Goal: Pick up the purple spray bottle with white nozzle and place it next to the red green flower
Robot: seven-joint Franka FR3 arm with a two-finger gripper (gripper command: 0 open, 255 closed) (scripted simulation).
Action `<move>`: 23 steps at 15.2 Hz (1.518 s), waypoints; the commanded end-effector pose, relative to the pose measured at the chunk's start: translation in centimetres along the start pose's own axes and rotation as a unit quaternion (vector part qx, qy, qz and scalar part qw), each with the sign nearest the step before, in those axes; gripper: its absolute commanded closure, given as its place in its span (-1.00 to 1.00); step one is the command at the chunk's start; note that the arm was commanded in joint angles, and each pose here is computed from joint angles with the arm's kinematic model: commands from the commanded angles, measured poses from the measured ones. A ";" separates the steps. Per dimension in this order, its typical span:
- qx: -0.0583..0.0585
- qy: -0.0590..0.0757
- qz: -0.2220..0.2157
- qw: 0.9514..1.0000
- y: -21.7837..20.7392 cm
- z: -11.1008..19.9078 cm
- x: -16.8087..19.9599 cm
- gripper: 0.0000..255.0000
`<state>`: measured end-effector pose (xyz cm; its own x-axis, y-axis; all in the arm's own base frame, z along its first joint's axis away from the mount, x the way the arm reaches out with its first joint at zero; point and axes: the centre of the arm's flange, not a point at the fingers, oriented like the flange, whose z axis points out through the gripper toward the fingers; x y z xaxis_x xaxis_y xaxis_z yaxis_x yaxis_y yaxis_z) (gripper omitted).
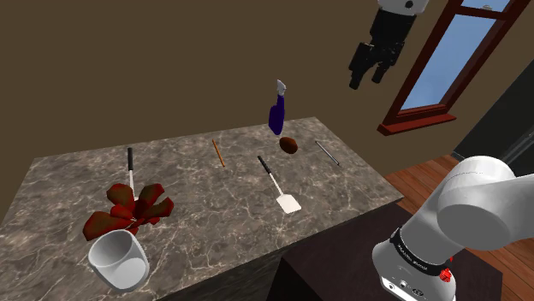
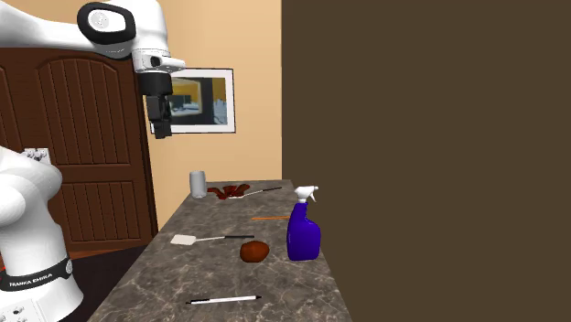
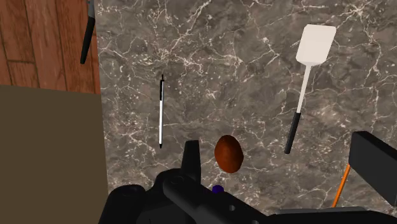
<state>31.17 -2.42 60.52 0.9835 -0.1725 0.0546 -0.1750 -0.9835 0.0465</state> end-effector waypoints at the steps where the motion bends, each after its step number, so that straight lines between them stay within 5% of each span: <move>1: 0.000 0.000 0.000 1.000 0.0 0.0 0.0 -1.00; 23: 0.015 -0.006 0.016 1.000 3.6 12.1 26.4 -1.00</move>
<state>55.88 -10.42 50.59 0.9780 -0.2039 0.0435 -0.2048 -0.9787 0.0160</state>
